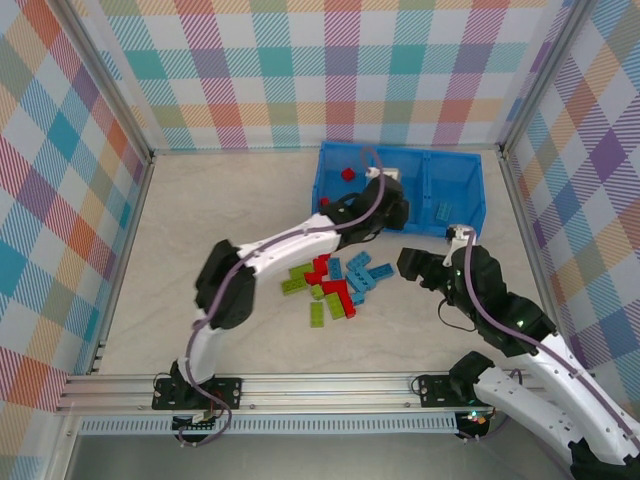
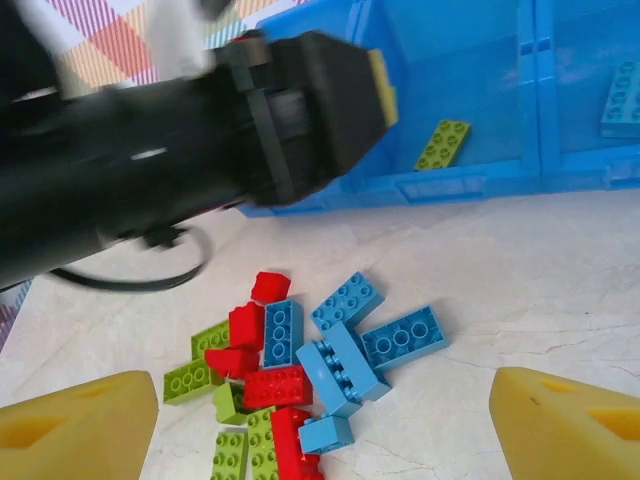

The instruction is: Sort the legos into containers by color

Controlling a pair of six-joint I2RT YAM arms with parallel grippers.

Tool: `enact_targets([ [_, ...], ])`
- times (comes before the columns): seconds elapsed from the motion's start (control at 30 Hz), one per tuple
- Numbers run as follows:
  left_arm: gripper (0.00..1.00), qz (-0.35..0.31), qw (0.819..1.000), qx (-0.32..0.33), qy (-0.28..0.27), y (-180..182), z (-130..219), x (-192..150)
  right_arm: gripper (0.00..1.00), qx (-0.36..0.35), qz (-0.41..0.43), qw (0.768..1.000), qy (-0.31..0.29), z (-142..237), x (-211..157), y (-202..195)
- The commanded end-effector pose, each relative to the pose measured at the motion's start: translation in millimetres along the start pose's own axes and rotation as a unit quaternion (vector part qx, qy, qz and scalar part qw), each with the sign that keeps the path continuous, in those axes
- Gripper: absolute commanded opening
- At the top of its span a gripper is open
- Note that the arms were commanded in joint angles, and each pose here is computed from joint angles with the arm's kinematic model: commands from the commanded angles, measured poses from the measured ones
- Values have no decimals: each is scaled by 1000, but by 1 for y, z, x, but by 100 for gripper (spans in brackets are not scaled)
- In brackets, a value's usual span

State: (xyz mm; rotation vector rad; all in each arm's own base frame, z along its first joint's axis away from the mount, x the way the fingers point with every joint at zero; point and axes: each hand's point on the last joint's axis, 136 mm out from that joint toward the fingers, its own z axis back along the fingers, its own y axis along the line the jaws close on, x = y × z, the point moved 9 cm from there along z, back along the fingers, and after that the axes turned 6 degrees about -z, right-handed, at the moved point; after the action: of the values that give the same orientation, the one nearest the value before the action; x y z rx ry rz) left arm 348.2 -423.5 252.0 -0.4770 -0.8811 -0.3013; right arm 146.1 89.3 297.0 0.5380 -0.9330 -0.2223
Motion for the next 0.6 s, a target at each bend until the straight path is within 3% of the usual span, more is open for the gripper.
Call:
enact_targets([
  [0.0, 24, -7, 999, 35, 1, 8, -32, 10, 87, -20, -9, 1000, 7, -3, -6, -7],
  [0.17, 39, 17, 994, 103, -12, 16, -65, 12, 88, 2, -12, 999, 30, -2, -9, -3],
  [0.27, 49, 28, 995, 92, -7, 15, -66, 15, 88, 2, -12, 999, 35, -2, -10, -3],
  [0.4, 60, 29, 998, 51, -5, 4, -45, 27, 89, -2, -11, 999, 39, -7, -13, -5],
  [0.57, 60, 28, 1000, -1, -11, -9, 15, 42, 89, -30, -19, 998, 55, -16, -17, -8],
])
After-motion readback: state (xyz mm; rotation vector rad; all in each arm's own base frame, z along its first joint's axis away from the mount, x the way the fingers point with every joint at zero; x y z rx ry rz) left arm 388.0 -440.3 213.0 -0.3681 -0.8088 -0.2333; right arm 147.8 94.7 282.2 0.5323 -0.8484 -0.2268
